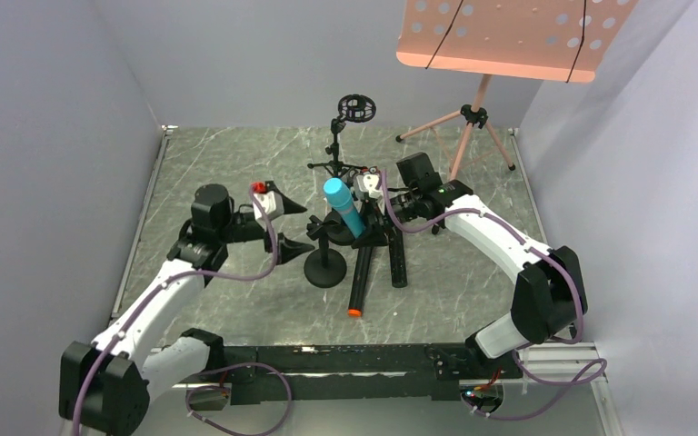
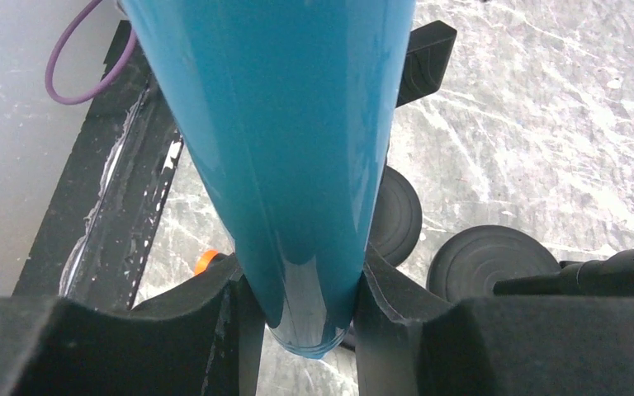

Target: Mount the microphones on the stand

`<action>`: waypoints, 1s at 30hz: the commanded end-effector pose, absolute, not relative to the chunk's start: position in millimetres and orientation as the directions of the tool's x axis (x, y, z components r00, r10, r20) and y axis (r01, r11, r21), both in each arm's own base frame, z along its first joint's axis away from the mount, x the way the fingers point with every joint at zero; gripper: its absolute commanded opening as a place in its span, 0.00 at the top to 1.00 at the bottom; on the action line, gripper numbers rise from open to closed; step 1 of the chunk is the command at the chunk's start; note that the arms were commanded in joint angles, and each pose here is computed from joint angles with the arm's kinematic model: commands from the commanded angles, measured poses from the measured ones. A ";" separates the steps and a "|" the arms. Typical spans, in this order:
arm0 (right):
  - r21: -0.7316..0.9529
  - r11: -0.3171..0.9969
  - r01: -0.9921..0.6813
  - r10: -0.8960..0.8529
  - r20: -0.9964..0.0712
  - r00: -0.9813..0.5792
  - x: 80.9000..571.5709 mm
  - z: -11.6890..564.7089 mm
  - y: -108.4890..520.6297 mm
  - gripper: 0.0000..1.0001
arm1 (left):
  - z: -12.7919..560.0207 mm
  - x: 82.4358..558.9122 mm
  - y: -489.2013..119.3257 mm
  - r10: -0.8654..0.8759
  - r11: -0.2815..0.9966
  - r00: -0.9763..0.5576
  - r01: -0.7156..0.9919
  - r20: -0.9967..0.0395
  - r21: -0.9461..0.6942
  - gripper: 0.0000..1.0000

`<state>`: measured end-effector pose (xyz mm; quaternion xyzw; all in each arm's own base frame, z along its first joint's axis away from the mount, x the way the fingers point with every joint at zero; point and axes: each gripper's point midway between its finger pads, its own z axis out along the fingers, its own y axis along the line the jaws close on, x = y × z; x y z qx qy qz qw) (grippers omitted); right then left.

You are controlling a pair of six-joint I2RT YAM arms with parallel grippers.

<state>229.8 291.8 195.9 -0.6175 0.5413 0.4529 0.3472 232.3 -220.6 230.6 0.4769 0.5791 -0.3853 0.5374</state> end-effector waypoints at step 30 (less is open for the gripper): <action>0.028 -0.201 -0.979 -0.318 -0.947 0.039 232.2 199.3 292.9 0.96 | 227.9 248.9 -243.1 0.140 0.066 0.032 0.997 -0.990 0.042 0.58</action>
